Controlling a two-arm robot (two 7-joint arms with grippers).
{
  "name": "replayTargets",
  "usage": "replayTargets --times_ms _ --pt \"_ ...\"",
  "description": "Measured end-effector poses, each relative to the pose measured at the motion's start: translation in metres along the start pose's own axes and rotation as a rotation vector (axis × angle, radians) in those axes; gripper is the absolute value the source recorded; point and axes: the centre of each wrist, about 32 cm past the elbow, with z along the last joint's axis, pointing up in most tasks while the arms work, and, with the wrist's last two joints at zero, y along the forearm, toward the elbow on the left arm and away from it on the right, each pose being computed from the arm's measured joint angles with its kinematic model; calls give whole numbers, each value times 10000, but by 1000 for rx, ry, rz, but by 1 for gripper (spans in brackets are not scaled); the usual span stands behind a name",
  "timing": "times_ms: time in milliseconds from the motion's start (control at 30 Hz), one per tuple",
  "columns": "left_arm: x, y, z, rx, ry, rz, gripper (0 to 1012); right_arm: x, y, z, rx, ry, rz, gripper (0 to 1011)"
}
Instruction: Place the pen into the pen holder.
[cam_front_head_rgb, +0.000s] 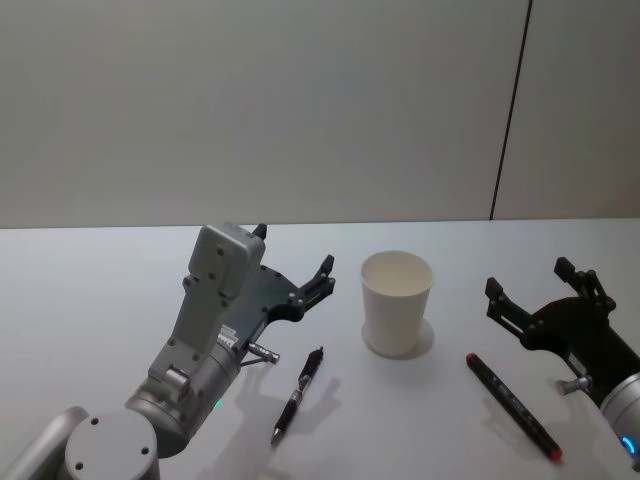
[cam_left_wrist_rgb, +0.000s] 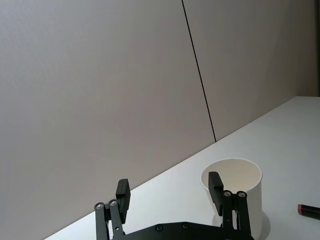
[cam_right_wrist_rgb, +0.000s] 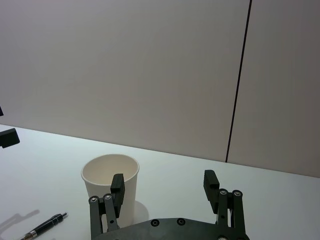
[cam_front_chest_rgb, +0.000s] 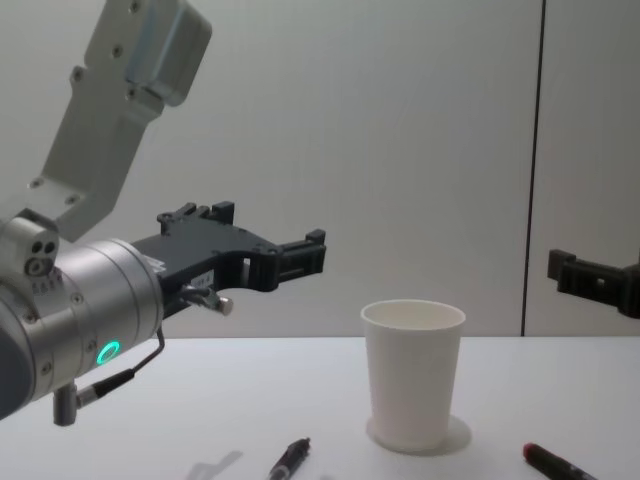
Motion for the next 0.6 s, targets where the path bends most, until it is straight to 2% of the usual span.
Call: replayTargets --times_ms 600 --pt "0 0 0 0 0 0 1003 0 0 0 0 0 0 1002"
